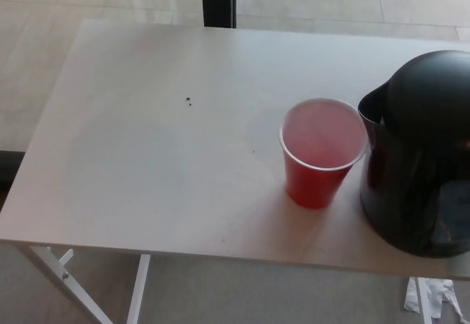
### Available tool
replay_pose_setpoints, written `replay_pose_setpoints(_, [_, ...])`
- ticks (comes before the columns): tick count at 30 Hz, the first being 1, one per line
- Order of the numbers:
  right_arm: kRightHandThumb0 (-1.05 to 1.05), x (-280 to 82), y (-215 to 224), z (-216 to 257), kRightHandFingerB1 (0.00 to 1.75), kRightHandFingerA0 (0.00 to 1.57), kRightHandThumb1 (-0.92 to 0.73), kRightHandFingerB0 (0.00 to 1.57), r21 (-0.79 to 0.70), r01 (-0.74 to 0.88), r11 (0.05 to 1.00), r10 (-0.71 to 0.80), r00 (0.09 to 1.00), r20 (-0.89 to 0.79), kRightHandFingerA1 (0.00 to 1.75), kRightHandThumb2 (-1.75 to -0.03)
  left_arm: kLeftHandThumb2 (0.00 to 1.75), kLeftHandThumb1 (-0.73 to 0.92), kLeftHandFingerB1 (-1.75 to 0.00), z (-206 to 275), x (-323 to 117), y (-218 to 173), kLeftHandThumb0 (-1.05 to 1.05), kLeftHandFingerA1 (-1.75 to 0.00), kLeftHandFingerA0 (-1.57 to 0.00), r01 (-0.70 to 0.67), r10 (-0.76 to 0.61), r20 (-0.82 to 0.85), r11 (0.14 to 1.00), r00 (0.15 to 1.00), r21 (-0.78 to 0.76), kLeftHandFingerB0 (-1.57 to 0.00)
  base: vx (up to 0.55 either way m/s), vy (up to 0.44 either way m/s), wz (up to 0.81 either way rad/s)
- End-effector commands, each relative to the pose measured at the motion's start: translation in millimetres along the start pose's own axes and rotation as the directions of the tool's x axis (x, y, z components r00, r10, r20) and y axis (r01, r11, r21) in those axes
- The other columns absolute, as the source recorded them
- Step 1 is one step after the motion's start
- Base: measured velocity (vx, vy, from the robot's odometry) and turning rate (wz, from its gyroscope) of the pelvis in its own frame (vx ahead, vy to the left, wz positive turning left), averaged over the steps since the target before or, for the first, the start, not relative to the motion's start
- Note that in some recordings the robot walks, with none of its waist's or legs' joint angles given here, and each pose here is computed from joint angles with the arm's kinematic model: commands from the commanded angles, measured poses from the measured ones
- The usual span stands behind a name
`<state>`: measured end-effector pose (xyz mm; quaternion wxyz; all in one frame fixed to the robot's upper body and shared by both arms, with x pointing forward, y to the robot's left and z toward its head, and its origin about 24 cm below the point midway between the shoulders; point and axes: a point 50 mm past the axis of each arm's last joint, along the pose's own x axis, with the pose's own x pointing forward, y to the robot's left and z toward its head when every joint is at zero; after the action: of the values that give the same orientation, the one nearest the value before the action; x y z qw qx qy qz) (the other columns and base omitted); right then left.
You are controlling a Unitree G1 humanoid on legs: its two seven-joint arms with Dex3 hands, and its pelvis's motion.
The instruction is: The robot uses its right hand to lift up a kettle kept on the middle of the desk by its handle and tilt it into a glass kept next to it to pour out water
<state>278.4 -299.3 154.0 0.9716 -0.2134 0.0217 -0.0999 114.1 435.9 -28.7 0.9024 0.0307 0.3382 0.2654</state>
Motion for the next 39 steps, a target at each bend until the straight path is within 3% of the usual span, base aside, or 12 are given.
replay_pose_setpoints(1, [-0.16,7.0,-7.9,17.1,1.56,0.88,-0.48,0.77,-0.079,0.100,0.992,-0.103,0.994,-0.027,1.75,-1.08,1.12,0.76,-0.50,4.4,-1.3,8.4,-0.88,-0.58,-0.47,-0.031,0.031,-0.003,0.999,1.000,-0.006,-0.29,0.00,0.000,0.00])
replay_pose_setpoints(5, [-0.16,12.5,-8.4,27.6,1.54,0.89,-0.47,0.75,-0.115,0.140,0.983,-0.147,0.988,-0.055,1.75,-1.18,0.68,0.91,-0.37,7.9,-0.6,7.6,-0.86,-0.48,-0.51,-0.025,0.025,0.012,1.000,1.000,-0.011,-0.32,0.00,0.000,0.00])
replay_pose_setpoints(6, [-0.13,13.3,-7.8,29.6,1.48,0.87,-0.46,0.76,-0.090,0.139,0.986,-0.144,0.988,-0.048,1.75,-1.15,1.13,0.77,-0.50,8.4,-0.6,7.8,-0.92,-0.58,-0.47,-0.022,0.022,0.013,1.000,1.000,-0.009,-0.28,0.00,0.000,0.00])
replay_pose_setpoints(14, [-0.12,12.6,-6.5,46.9,1.52,0.96,-0.44,0.77,-0.062,0.098,0.993,-0.099,0.995,-0.011,1.75,-1.19,1.11,0.73,-0.52,12.2,0.2,8.4,-0.85,-0.60,-0.48,-0.030,0.030,0.023,1.000,0.999,0.003,-0.30,0.00,0.000,0.00])
replay_pose_setpoints(17, [-0.13,12.5,-6.4,50.0,1.38,0.95,-0.44,0.78,-0.045,0.105,0.993,-0.106,0.994,-0.017,1.75,-1.17,0.68,0.92,-0.37,12.7,0.1,8.9,-0.87,-0.49,-0.53,-0.029,0.029,0.024,1.000,0.999,0.008,-0.34,0.00,0.000,0.00])
replay_pose_setpoints(19, [-0.18,11.1,-5.1,59.3,1.38,0.94,-0.37,0.79,-0.078,0.094,0.993,-0.092,0.995,0.023,1.75,-1.24,1.13,0.74,-0.51,12.9,-0.1,9.2,-0.85,-0.59,-0.47,-0.027,0.027,0.024,1.000,0.999,0.004,-0.30,0.00,0.000,0.00])
replay_pose_setpoints(20, [-0.20,10.4,-4.6,61.3,1.39,0.93,-0.35,0.80,-0.086,0.084,0.993,-0.082,0.996,0.027,1.75,-1.28,0.68,0.92,-0.37,13.5,-0.1,9.4,-0.87,-0.49,-0.53,-0.025,0.025,0.026,1.000,0.999,0.001,-0.34,0.00,0.000,0.00])
replay_pose_setpoints(21, [-0.20,10.1,-4.2,64.1,1.41,0.93,-0.34,0.81,-0.088,0.076,0.993,-0.074,0.997,0.032,1.75,-1.29,1.13,0.77,-0.50,13.5,0.1,9.2,-0.91,-0.57,-0.46,-0.027,0.027,0.025,1.000,0.999,0.002,-0.29,0.00,0.000,0.00])
replay_pose_setpoints(24, [-0.28,9.2,-2.9,67.5,1.25,1.25,-0.37,1.03,-0.114,0.063,0.991,-0.056,0.996,0.062,1.43,-1.21,1.13,0.77,-0.49,12.7,0.2,9.1,-0.92,-0.57,-0.46,-0.031,0.031,0.021,1.000,0.999,0.001,-0.29,0.00,0.000,0.00])
replay_pose_setpoints(33, [-0.21,7.7,0.4,77.4,1.64,0.96,-0.28,0.82,-0.147,0.029,0.989,-0.010,0.992,0.128,1.75,-1.44,1.14,0.78,-0.49,14.7,0.6,9.2,-0.93,-0.58,-0.46,-0.022,0.022,0.024,1.000,0.999,-0.016,-0.28,0.00,0.000,0.00])
replay_pose_setpoints(34, [-0.20,7.3,0.4,78.3,1.62,0.95,-0.30,0.82,-0.157,0.027,0.987,-0.006,0.992,0.129,1.75,-1.43,0.69,0.92,-0.37,14.7,0.4,9.5,-0.88,-0.48,-0.50,-0.021,0.021,0.023,1.000,0.999,-0.012,-0.32,0.00,0.000,0.00])
replay_pose_setpoints(39, [-0.19,8.1,-2.3,80.0,1.57,0.94,-0.30,0.83,-0.188,0.032,0.982,-0.002,0.988,0.156,1.75,-1.42,0.68,0.92,-0.37,16.1,1.1,9.2,-0.90,-0.50,-0.51,-0.026,0.027,0.026,0.999,0.999,-0.018,-0.33,0.00,0.000,0.00])
